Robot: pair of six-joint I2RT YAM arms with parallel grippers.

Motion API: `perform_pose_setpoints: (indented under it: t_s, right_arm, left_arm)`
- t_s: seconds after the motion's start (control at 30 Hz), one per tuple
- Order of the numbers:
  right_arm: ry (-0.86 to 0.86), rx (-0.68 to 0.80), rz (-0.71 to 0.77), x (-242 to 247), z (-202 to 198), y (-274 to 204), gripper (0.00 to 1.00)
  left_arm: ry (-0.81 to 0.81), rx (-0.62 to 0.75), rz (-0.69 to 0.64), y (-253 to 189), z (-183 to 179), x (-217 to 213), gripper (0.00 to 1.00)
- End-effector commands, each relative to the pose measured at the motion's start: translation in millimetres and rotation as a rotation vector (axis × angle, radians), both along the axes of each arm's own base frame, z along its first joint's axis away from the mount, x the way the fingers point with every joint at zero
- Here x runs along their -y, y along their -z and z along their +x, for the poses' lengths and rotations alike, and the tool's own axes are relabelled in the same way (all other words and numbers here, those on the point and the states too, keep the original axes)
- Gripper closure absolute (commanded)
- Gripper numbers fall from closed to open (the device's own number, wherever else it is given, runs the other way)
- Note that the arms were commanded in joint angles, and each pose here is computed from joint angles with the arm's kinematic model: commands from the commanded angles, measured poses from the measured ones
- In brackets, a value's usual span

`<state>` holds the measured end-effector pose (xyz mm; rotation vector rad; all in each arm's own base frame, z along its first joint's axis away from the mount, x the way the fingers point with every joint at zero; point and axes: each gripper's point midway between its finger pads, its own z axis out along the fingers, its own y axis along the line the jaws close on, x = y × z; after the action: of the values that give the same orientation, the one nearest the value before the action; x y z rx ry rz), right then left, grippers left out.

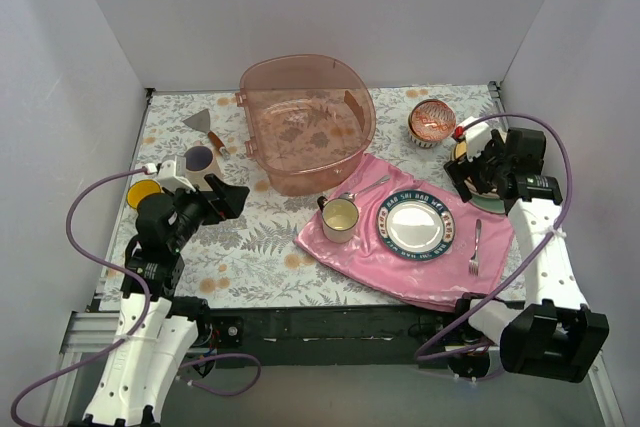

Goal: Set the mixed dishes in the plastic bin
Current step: Pick up the plate at the center of the board.

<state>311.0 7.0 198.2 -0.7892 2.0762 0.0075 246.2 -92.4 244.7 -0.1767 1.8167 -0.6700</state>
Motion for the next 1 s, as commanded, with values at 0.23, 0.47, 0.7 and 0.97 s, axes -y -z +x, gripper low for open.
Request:
perform_pose_setpoints:
  t_s: [0.23,0.47,0.7,0.97]
  right_arm:
    - [0.110,-0.138,-0.204,47,35,36,0.26]
    - [0.104,-0.194,-0.198,43,58,51,0.42]
    - [0.114,-0.219,-0.205,45,63,65,0.46]
    - [0.125,-0.223,-0.233,51,70,72,0.51]
  left_arm:
    - [0.043,0.052,0.011,1,8,7,0.02]
    - [0.047,0.049,0.015,2,9,8,0.02]
    - [0.050,0.049,0.014,2,9,8,0.02]
    - [0.055,0.049,0.013,2,8,9,0.02]
